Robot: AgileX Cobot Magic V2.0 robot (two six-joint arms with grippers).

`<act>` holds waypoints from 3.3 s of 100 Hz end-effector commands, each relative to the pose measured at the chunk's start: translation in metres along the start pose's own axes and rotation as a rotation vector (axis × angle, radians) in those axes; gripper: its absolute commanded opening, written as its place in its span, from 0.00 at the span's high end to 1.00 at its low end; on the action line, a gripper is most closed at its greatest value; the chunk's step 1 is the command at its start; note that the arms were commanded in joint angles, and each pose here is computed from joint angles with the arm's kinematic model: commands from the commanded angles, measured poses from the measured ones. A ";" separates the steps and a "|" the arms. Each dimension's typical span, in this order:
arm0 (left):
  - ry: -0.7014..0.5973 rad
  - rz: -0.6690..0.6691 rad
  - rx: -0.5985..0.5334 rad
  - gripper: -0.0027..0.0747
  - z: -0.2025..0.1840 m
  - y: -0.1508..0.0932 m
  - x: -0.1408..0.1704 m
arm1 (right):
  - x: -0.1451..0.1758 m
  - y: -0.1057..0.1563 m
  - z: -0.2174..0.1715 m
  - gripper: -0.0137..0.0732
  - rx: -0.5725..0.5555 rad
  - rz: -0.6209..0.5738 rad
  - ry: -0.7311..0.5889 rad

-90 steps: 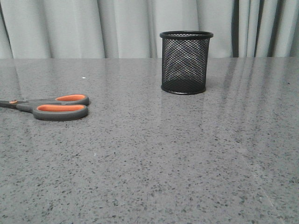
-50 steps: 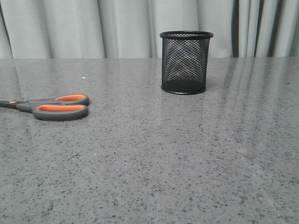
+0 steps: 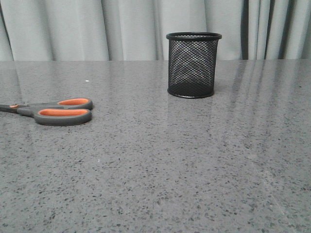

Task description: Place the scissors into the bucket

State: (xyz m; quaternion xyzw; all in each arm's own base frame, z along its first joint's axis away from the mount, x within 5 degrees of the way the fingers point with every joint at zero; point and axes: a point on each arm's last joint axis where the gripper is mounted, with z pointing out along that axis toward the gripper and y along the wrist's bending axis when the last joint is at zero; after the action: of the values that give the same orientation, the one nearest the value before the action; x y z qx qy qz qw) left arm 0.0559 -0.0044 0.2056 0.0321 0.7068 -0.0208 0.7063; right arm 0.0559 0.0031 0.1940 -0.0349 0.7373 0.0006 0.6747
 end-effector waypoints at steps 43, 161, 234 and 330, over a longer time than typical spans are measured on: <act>-0.083 -0.109 -0.002 0.99 -0.001 0.000 0.000 | -0.008 -0.001 -0.002 0.90 0.003 0.162 -0.143; 0.322 -0.120 0.214 0.99 0.039 -0.017 -0.184 | -0.162 0.013 0.051 0.89 -0.208 0.304 0.376; 0.575 0.201 0.531 0.42 0.117 -0.034 -0.175 | -0.156 0.015 0.063 0.34 -0.232 0.253 0.471; 0.788 1.245 1.125 0.42 0.250 -0.087 -0.113 | -0.155 0.015 0.063 0.34 -0.244 0.219 0.475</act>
State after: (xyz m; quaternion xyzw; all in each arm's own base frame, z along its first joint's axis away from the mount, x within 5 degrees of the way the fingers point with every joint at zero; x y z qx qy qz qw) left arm 0.2965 -0.1024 0.3018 0.7388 0.6579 0.0046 0.1460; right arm 0.1276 0.0306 0.3282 -0.0343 0.8856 0.1598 0.4347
